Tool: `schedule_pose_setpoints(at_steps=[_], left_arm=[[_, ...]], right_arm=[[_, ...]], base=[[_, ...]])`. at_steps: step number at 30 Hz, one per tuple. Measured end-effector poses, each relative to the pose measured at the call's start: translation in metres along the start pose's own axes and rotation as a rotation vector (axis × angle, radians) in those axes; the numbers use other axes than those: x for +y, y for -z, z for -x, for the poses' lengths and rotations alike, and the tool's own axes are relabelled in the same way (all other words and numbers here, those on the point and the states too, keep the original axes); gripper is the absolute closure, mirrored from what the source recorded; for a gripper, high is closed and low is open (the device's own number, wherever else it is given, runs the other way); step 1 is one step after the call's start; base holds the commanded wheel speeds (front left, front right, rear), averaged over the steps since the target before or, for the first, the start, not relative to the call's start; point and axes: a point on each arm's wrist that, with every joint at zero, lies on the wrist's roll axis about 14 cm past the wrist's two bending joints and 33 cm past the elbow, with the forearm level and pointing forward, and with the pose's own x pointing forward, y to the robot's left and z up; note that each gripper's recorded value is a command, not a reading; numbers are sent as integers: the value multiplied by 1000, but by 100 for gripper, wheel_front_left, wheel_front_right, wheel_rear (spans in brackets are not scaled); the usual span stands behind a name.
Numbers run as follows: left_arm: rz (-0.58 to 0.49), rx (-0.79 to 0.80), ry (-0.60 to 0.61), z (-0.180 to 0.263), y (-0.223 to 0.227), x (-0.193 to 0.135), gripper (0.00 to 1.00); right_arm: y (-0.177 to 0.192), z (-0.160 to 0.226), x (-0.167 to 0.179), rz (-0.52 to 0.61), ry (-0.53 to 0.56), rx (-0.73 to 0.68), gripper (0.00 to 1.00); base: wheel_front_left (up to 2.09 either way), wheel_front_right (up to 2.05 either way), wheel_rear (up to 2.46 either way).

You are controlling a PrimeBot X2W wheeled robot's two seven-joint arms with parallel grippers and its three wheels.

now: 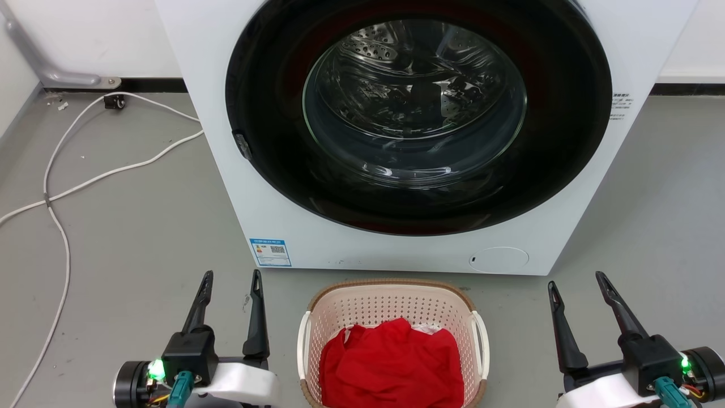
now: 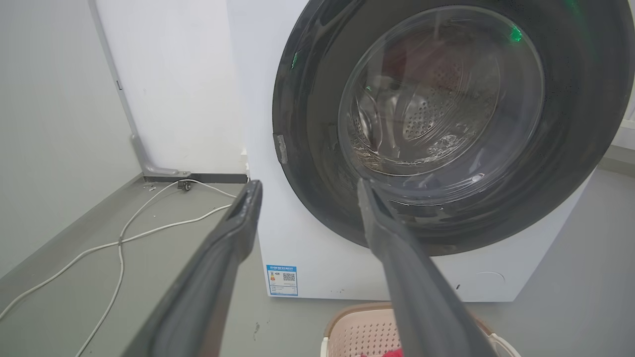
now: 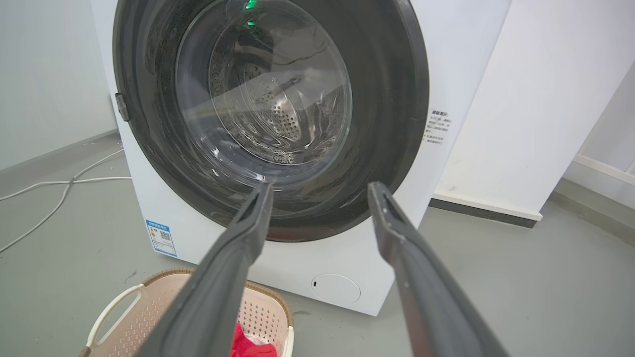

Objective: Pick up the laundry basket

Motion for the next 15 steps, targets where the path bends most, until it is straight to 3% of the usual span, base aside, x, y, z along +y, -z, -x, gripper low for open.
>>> schedule_pose_setpoints(at_steps=[15], left_arm=[[-41,12,-21,2,4,4,0]], right_arm=[[1,1,0,-2,0,3,0]], base=[[0,0,0]])
